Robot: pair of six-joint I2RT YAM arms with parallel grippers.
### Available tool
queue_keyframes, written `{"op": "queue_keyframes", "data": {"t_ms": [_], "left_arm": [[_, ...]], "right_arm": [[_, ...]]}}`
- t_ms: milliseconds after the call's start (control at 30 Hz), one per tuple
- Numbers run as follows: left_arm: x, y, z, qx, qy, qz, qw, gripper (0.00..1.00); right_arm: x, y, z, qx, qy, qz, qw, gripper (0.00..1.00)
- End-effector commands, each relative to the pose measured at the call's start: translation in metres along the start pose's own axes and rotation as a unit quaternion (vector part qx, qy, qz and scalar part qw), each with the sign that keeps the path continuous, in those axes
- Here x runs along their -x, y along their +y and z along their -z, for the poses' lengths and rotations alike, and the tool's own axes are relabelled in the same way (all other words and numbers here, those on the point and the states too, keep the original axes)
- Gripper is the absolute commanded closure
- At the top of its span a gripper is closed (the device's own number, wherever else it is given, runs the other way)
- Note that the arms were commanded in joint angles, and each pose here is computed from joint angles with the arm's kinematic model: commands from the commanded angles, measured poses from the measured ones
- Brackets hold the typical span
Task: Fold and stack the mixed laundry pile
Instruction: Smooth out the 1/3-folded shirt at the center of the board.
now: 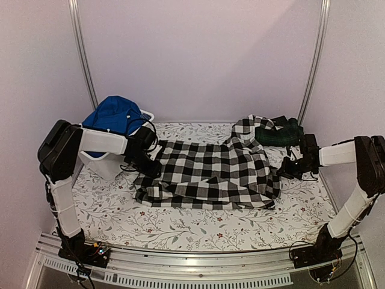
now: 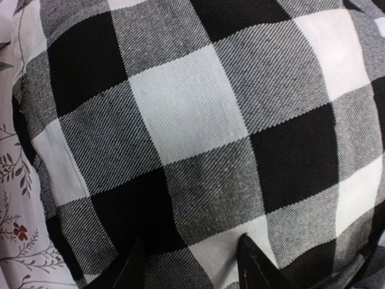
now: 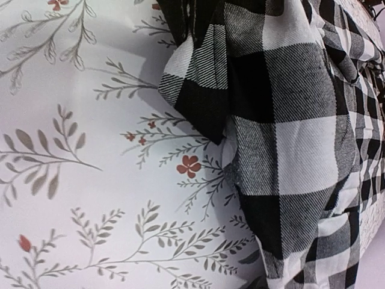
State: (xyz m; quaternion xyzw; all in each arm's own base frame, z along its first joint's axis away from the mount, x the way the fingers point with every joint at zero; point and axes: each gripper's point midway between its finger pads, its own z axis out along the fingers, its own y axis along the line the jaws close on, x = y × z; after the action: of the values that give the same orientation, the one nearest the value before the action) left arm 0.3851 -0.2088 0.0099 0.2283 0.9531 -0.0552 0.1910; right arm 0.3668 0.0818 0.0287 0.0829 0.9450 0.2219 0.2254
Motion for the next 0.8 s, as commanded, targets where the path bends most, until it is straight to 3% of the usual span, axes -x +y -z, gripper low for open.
{"op": "queue_keyframes", "data": {"t_ms": [0,333,467,500,567,600,667,767], "left_arm": [[-0.041,0.012,-0.006,0.021,0.066,0.016,0.997,0.51],[-0.072,-0.011,0.010,-0.009,0.092,0.015,0.996,0.54],[-0.055,-0.010,0.012,-0.009,0.065,0.015,0.998,0.46],[-0.048,-0.007,0.016,-0.006,0.052,0.017,0.998,0.44],[-0.027,-0.001,0.033,0.002,0.010,0.021,1.000,0.37],[-0.018,-0.001,0.045,0.002,-0.014,0.018,1.000,0.34],[-0.003,0.005,0.068,0.014,-0.060,0.004,0.998,0.29],[0.004,-0.008,0.097,-0.018,-0.103,-0.028,0.994,0.28]], "right_arm": [[0.011,-0.025,0.028,-0.071,-0.060,-0.041,0.995,1.00],[0.028,-0.050,0.035,-0.137,-0.073,-0.026,0.988,1.00],[0.052,-0.034,0.022,-0.103,-0.066,-0.001,0.992,1.00],[0.053,-0.031,0.020,-0.096,-0.056,0.002,0.994,0.92],[0.056,-0.022,0.021,-0.076,-0.052,0.013,0.996,0.56],[0.054,-0.015,0.024,-0.061,-0.051,0.021,0.997,0.44],[0.051,0.001,0.037,-0.028,-0.057,0.038,0.997,0.36],[0.041,0.036,0.066,0.040,-0.064,0.063,0.995,0.35]]}}
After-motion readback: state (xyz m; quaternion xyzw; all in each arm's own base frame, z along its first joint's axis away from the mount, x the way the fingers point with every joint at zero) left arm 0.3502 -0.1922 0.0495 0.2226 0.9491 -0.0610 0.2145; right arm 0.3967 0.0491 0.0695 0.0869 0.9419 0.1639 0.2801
